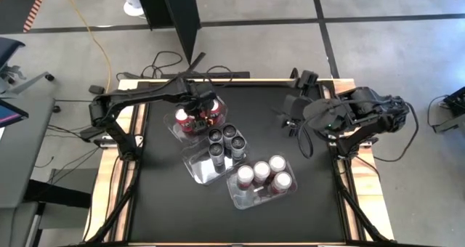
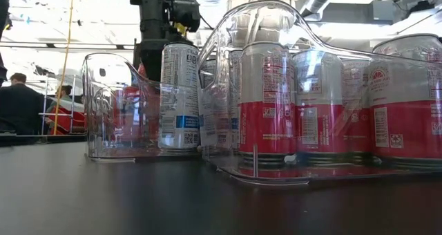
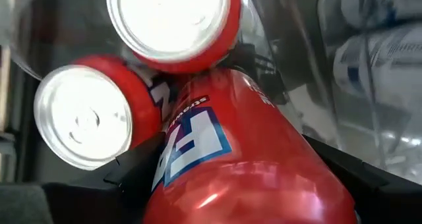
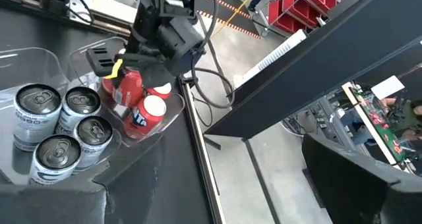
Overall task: Sort soda cans
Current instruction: Put the orange soda can in the top left transparent bin
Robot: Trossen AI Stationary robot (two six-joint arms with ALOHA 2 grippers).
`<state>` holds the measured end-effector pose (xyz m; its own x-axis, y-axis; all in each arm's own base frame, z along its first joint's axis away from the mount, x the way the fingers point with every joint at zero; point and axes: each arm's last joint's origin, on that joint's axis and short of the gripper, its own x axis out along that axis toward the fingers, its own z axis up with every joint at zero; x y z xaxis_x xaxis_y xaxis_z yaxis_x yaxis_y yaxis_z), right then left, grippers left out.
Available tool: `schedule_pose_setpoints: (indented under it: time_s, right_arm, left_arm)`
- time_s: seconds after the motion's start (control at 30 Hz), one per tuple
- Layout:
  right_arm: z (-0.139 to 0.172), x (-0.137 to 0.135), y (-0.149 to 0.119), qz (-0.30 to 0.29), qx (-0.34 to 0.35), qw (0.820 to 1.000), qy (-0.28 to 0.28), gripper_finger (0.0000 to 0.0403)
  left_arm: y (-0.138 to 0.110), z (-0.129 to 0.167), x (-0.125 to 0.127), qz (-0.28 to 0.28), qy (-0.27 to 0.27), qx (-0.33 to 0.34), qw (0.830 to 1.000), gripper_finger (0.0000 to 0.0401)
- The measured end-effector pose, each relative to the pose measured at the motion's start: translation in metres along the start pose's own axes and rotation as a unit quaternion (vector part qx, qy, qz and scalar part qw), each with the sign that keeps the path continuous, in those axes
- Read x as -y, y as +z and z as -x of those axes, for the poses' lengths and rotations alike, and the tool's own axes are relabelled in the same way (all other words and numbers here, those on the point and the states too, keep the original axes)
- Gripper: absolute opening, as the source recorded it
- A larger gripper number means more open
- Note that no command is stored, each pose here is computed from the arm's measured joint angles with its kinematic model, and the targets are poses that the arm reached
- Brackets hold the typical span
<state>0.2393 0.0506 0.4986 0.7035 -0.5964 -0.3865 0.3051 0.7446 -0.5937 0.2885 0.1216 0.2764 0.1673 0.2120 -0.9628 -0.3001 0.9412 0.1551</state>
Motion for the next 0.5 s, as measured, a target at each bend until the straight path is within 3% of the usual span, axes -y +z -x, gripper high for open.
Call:
schedule_pose_setpoints:
  time_s: [0.5]
  right_arm:
    - [0.000,0.000,0.000,-0.012,0.000,1.000,-0.004,0.0372]
  left_arm:
    - [-0.005,-0.029,0.005,-0.001,-0.007,0.016,1.000,0.0296]
